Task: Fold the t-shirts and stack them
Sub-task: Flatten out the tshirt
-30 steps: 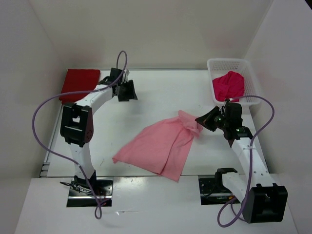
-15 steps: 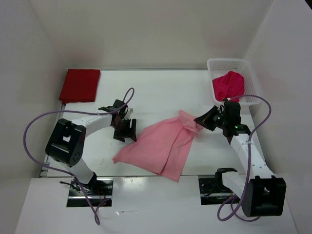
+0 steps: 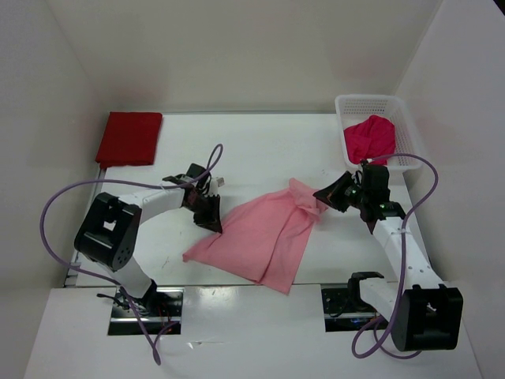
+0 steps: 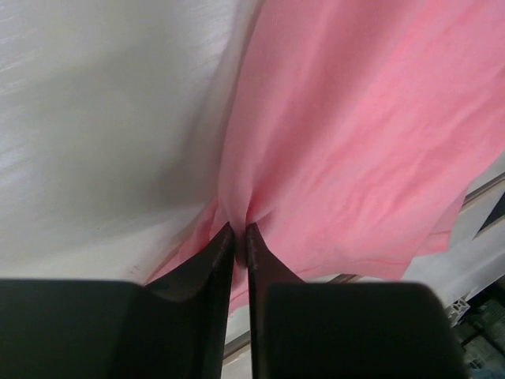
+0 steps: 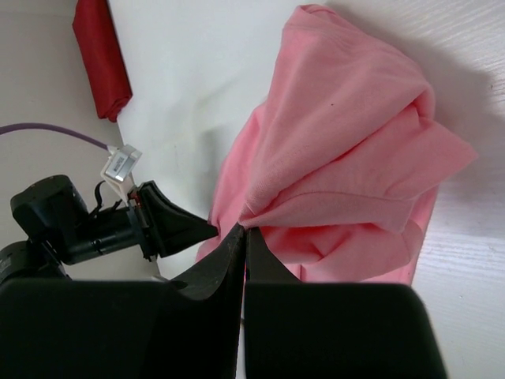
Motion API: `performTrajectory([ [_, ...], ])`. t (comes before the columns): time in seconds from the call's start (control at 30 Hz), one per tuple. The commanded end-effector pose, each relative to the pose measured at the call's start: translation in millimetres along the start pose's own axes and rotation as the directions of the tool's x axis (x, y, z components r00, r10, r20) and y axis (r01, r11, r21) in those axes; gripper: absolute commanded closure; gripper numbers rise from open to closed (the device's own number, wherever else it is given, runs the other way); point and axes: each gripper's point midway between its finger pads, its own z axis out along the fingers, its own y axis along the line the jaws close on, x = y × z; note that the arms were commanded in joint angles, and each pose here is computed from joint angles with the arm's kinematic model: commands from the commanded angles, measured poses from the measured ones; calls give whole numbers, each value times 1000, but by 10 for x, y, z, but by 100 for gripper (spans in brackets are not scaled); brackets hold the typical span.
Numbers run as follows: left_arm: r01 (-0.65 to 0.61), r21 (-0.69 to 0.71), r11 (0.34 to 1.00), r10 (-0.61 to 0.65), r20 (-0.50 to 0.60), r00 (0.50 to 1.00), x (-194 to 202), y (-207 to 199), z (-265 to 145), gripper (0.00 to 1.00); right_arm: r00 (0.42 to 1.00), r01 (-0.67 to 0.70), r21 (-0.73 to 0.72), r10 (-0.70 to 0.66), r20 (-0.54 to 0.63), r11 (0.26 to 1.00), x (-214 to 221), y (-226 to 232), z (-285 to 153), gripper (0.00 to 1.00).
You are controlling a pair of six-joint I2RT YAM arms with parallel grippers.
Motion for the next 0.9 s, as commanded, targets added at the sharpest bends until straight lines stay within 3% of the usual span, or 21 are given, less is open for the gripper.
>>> performTrajectory([
  [0.0, -27, 29, 999, 26, 4, 1000, -40, -46, 40, 84, 999, 42, -45, -41, 35, 998, -68, 82, -26, 100],
  [0.07, -58, -1, 998, 58, 52, 997, -236, -52, 3, 95, 998, 42, -39, -40, 42, 998, -81, 72, -24, 100],
  [0.17, -78, -133, 988, 96, 128, 987, -632, 112, -64, 99, 998, 41, -38, -40, 41, 998, -69, 73, -41, 100],
  [0.2, -85, -162, 983, 114, 177, 978, -987, 101, -102, 100, 999, 21, -23, -21, 27, 1000, -25, 20, -32, 100],
  [0.3, -39, -217, 975, 88, 219, 972, -1567, 327, -101, 100, 1000, 2, 4, -2, 2, 1000, 67, -80, -37, 100],
  [0.33, -43, -217, 975, 109, 306, 946, -2017, 208, -329, 100, 1000, -5, 19, 5, 1, 1000, 89, -108, -61, 100],
  [0.43, 16, -222, 975, 68, 368, 927, -2538, 386, -368, 100, 1000, -18, 28, 17, 9, 999, 113, -130, -98, 100],
  [0.47, 6, -196, 981, 84, 452, 888, -2892, 248, -612, 96, 999, -40, 42, 40, -11, 998, 183, -172, -86, 100],
  [0.57, 12, -199, 980, 89, 492, 866, -3222, 211, -638, 80, 994, -95, 55, 98, -53, 994, 326, -244, -56, 100],
  [0.6, 10, -186, 983, 92, 531, 843, -3373, 120, -756, 55, 991, -109, 62, 113, -69, 992, 389, -264, -42, 100],
  [0.7, 15, -137, 990, 65, 561, 825, -3438, 3, -925, 20, 985, -141, 71, 148, -91, 987, 505, -312, -18, 95],
  [0.73, 26, -135, 990, 48, 518, 854, -3289, 72, -791, 0, 985, -145, 86, 152, -86, 986, 516, -364, -6, 94],
  [0.8, 33, -120, 992, 38, 543, 839, -3132, 15, -930, 0, 987, -142, 103, 148, -55, 984, 453, -375, -7, 89],
  [0.87, 84, -111, 990, -22, 474, 880, -2541, 212, -769, 0, 992, -116, 98, 121, -39, 988, 397, -345, -14, 77],
])
